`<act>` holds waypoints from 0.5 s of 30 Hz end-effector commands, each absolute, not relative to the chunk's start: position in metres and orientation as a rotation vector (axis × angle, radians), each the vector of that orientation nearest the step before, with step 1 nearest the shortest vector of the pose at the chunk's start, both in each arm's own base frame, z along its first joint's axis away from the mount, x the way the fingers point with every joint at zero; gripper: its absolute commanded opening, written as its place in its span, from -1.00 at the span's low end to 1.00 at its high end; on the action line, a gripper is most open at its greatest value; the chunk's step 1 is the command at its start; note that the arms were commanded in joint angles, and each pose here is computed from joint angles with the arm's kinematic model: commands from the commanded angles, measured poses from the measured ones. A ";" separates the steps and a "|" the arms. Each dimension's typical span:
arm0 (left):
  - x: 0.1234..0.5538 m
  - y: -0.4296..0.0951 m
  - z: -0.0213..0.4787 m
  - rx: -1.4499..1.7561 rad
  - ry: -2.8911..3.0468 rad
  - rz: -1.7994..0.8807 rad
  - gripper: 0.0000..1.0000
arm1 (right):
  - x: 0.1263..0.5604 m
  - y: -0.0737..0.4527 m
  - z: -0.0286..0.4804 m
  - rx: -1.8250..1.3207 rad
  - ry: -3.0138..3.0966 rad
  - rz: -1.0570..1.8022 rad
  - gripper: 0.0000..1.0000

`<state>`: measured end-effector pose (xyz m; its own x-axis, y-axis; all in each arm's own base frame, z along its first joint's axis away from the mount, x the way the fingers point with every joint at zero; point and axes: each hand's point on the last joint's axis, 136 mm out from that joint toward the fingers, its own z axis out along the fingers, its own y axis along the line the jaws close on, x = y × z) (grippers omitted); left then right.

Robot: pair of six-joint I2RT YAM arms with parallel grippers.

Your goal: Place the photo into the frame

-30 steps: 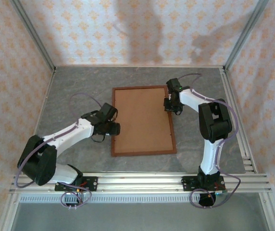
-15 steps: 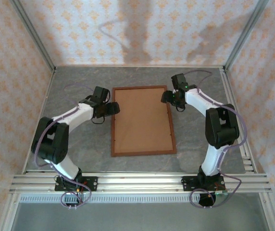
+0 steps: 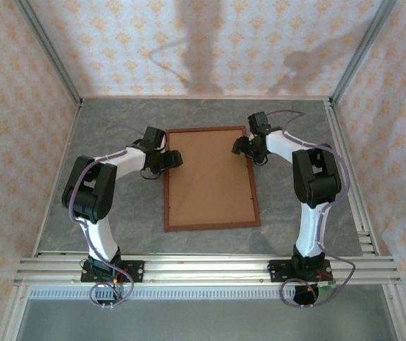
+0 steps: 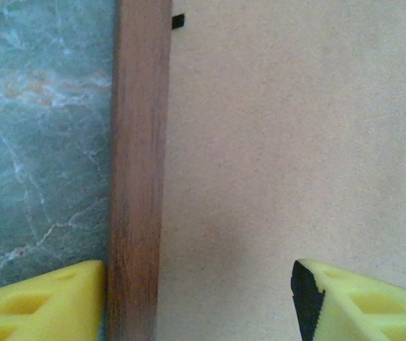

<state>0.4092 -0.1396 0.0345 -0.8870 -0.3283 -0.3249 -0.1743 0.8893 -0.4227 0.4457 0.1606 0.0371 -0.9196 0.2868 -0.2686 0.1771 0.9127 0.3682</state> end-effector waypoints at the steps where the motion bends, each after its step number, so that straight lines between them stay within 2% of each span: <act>1: 0.400 -0.171 0.057 -0.287 2.621 -0.746 0.25 | 0.455 0.192 0.041 0.298 2.744 0.621 0.34; 8: 0.353 -0.189 0.063 -0.258 2.653 -0.823 0.13 | 0.479 0.234 0.053 0.236 2.708 0.710 0.20; 12: 0.308 -0.193 0.059 -0.218 2.689 -0.832 0.17 | 0.498 0.269 0.054 0.182 2.704 0.764 0.21; 15: 0.287 -0.183 0.064 -0.189 2.690 -0.804 0.27 | 0.509 0.284 0.066 0.121 2.698 0.757 0.31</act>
